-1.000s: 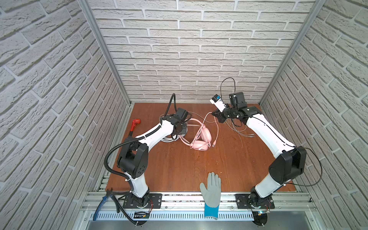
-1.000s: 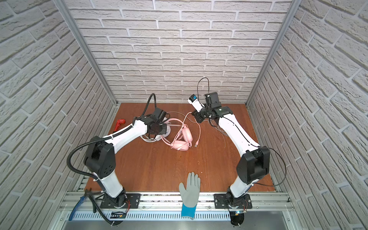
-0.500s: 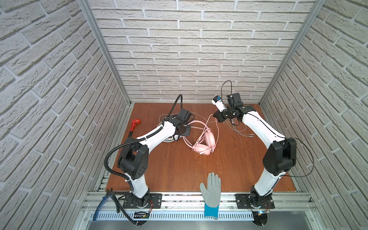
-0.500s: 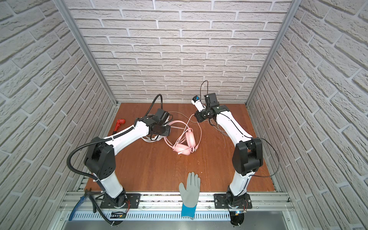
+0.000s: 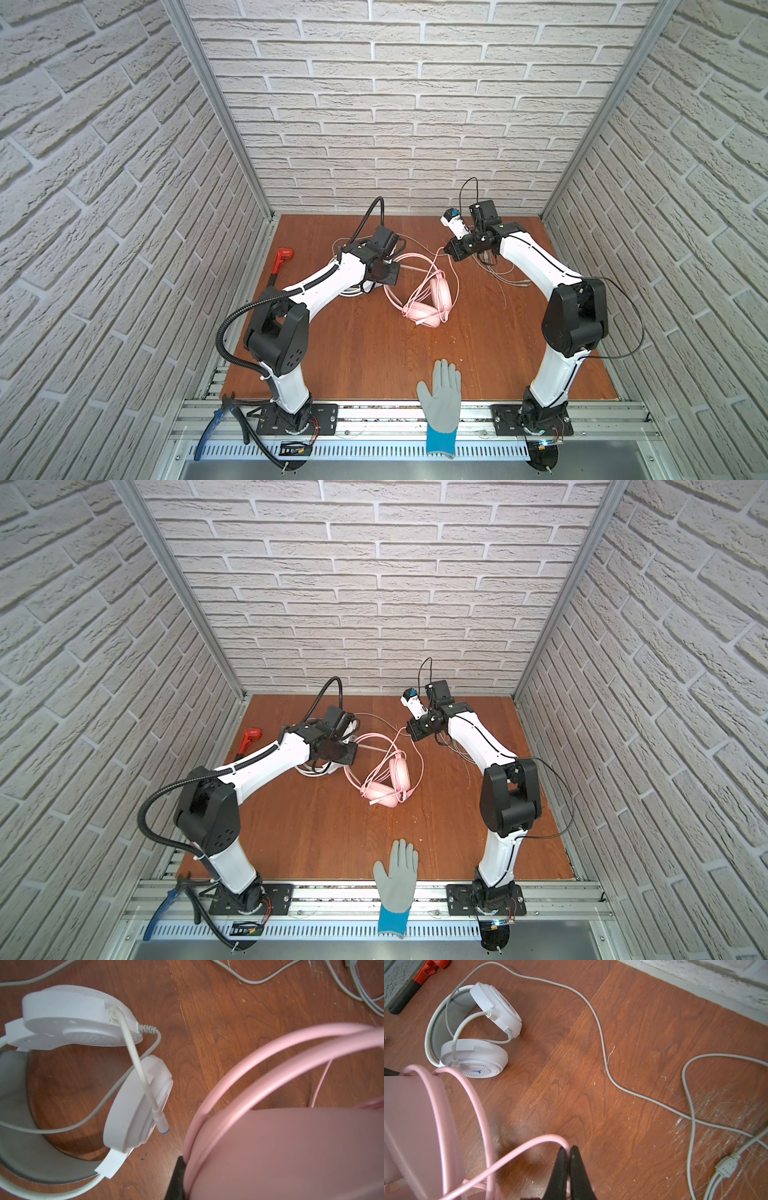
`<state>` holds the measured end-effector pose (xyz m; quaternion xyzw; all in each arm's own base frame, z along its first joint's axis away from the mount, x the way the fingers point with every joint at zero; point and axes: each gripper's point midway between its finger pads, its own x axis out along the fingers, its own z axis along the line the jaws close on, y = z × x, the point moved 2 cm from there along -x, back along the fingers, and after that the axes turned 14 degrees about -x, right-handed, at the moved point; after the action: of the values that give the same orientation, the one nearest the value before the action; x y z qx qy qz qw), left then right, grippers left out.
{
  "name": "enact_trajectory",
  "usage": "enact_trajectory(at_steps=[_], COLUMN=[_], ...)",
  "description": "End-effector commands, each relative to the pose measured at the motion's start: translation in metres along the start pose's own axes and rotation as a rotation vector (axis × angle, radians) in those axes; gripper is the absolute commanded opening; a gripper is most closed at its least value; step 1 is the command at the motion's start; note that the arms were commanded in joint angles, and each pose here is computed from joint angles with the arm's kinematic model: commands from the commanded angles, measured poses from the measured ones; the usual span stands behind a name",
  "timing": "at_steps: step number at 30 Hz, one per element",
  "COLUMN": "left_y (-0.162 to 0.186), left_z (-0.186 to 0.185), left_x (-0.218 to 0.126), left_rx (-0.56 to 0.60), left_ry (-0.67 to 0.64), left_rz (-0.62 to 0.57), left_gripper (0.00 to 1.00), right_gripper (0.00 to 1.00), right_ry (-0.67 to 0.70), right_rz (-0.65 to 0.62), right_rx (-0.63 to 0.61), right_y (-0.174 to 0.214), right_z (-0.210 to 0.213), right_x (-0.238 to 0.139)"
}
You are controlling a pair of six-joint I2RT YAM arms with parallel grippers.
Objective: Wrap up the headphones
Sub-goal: 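Release the cable and move the right gripper away from the headset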
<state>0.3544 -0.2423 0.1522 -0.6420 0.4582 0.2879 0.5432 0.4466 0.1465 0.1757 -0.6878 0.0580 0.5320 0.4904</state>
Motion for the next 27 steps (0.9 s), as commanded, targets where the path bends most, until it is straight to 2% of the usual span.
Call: enact_trajectory(at_steps=[1,8,20,27], left_y=[-0.010,-0.011,-0.013,-0.013], left_z=[-0.020,-0.016,-0.007,-0.002], left_x=[-0.017,-0.014,-0.007,-0.003], left_rx=[0.000,-0.038,-0.105,-0.141], left_ry=[0.121,0.147,0.147,0.159], left_rz=[-0.036,-0.031,-0.030,-0.021], left_gripper=[0.00,0.00,0.00,0.00], right_gripper=[0.06,0.08,0.24,0.27], right_ry=[-0.024,-0.067,-0.082,-0.085], right_rz=[0.015,0.019,0.068,0.100], right_rx=[0.048,0.106,0.175,0.226], right_y=[0.007,0.020,0.043,0.060], right_z=[-0.003,0.003,0.008,0.012], right_x=[0.008,0.021,0.034,0.039])
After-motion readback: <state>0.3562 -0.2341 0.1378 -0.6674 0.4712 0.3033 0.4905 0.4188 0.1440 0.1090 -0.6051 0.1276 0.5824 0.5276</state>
